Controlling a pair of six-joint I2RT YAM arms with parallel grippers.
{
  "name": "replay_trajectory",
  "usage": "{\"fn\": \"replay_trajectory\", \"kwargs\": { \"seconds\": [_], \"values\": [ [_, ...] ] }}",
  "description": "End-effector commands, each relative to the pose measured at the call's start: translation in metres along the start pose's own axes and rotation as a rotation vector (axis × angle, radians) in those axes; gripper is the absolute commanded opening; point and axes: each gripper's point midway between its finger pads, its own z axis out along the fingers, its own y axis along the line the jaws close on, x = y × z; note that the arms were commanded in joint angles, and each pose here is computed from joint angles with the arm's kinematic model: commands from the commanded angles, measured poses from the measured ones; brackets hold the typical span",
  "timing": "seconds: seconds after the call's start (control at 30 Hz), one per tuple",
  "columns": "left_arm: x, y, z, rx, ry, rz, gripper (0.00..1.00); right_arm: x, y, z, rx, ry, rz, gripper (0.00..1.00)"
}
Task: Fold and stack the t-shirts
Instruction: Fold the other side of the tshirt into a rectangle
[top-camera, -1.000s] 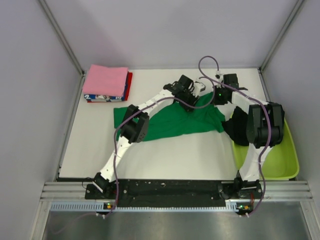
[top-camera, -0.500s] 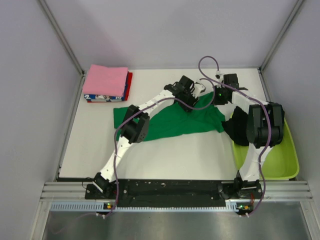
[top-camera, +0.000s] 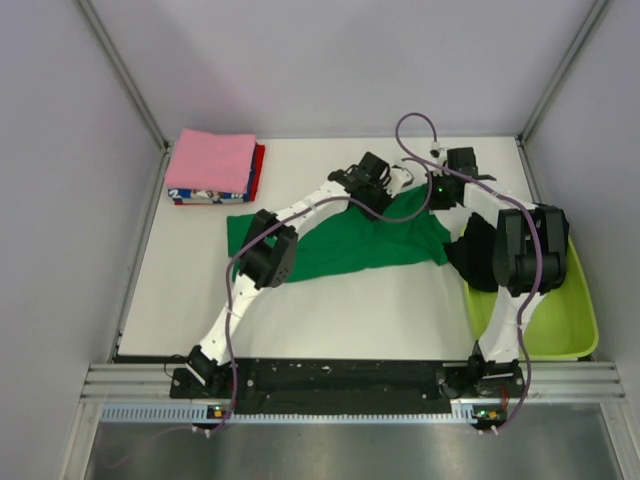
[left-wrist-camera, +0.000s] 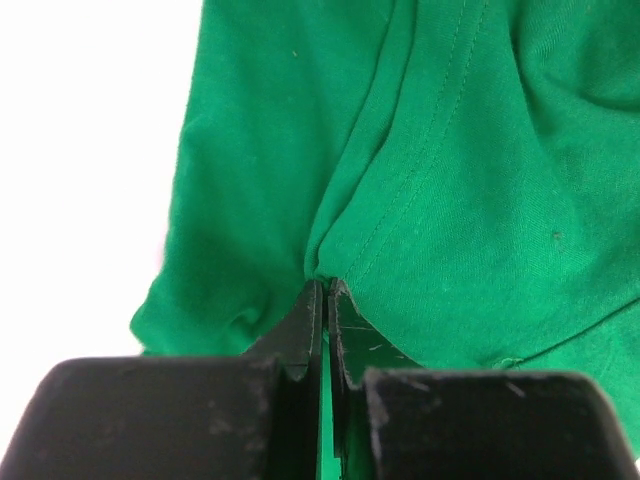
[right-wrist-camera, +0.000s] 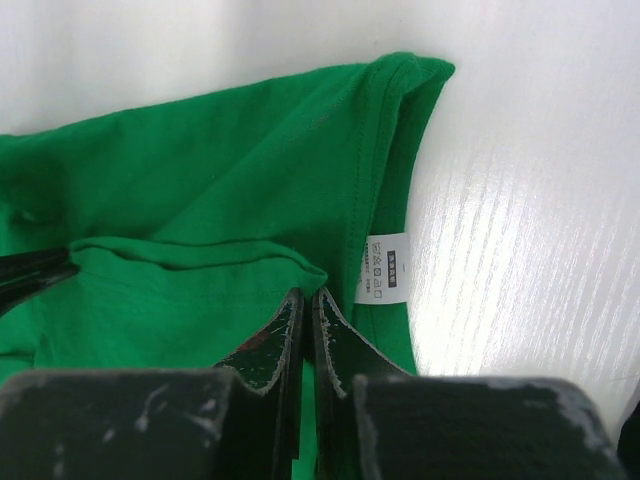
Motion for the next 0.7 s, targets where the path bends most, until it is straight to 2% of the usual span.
{"fn": "replay_trajectory", "kwargs": {
  "seconds": [0.0, 0.27, 0.47, 0.67],
  "values": [
    [-0.064, 0.013, -0.053, -0.103, -0.168, 0.055, 0.0, -0.029, 0.0, -0.019, -0.007, -0.087, -0.044, 0.02],
    [-0.064, 0.011, -0.062, -0.1, -0.161, 0.016, 0.0, -0.042, 0.006, -0.022, -0.044, -0.135, -0.081, 0.02],
    [-0.032, 0.025, -0.046, -0.129, -0.085, -0.038, 0.0, -0.055, 0.008, -0.015, -0.054, -0.173, -0.091, 0.02],
    [-0.013, 0.026, -0.034, -0.133, -0.039, -0.049, 0.0, -0.056, -0.012, -0.003, 0.034, -0.16, -0.062, 0.03]
  ]
}}
